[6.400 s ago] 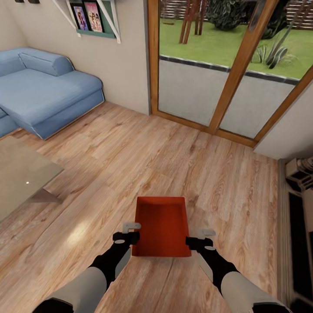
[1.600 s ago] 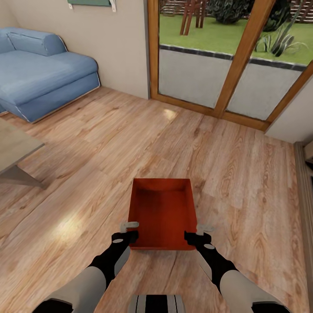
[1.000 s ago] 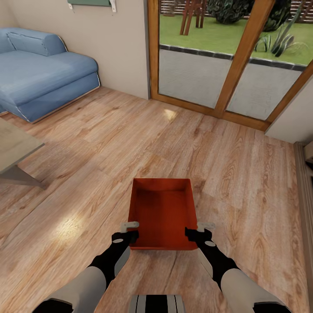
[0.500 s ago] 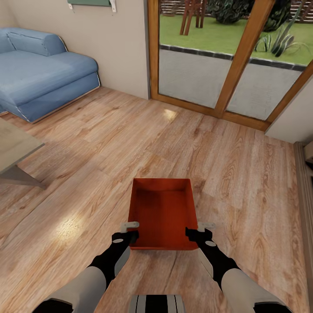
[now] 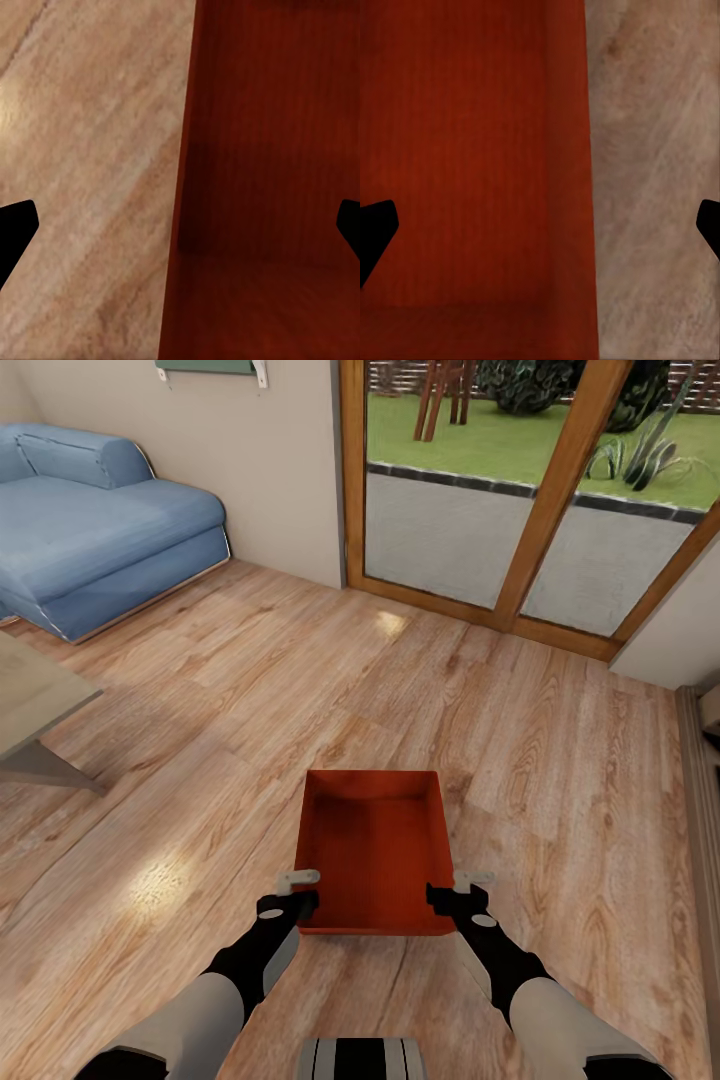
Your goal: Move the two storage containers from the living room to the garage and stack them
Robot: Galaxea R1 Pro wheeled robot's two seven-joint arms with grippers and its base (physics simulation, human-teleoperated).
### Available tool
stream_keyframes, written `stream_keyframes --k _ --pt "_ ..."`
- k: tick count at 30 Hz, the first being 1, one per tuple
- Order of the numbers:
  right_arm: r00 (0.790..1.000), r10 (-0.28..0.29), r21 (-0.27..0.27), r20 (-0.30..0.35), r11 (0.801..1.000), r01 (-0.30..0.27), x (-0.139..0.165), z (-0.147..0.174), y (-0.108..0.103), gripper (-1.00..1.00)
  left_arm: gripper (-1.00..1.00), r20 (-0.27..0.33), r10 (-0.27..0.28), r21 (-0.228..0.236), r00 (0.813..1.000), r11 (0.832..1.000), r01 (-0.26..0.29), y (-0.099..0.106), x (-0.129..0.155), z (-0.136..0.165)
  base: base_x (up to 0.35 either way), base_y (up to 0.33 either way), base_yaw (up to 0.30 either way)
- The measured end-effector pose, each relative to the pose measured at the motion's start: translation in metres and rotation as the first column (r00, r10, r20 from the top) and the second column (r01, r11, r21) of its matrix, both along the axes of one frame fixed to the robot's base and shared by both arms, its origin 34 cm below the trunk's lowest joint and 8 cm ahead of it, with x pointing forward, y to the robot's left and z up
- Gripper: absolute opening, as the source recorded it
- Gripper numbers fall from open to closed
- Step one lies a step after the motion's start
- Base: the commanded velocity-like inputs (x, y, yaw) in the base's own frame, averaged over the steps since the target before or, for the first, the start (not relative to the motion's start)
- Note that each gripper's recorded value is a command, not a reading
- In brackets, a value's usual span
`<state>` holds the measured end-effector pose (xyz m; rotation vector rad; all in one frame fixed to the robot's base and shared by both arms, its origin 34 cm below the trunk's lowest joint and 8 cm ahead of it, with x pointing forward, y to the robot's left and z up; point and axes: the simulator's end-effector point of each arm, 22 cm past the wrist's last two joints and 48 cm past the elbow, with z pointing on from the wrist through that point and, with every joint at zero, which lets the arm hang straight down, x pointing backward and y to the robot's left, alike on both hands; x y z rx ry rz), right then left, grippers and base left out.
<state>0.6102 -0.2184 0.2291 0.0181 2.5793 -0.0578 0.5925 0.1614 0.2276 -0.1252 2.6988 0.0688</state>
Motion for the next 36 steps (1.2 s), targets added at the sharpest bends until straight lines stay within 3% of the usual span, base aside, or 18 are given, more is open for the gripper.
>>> stream_keyframes --k 7,31,36 --pt "1.0 0.023 -0.009 0.001 1.0 -0.023 0.0 0.0 0.001 1.0 1.0 -0.001 0.001 0.0 1.0 1.0 -0.001 0.0 0.0 0.0 0.0 0.0 0.0" --pt "1.0 0.023 -0.011 -0.011 1.0 -0.023 -0.005 -0.003 0.0 1.0 1.0 0.001 0.005 -0.001 1.0 1.0 -0.005 0.001 0.0 0.0 0.0 0.0 0.0" --pt "1.0 0.02 -0.026 -0.012 0.999 -0.02 -0.005 -0.003 -0.012 1.0 1.0 0.001 0.005 -0.001 1.0 1.0 -0.005 0.001 0.0 0.0 0.0 0.0 0.0"
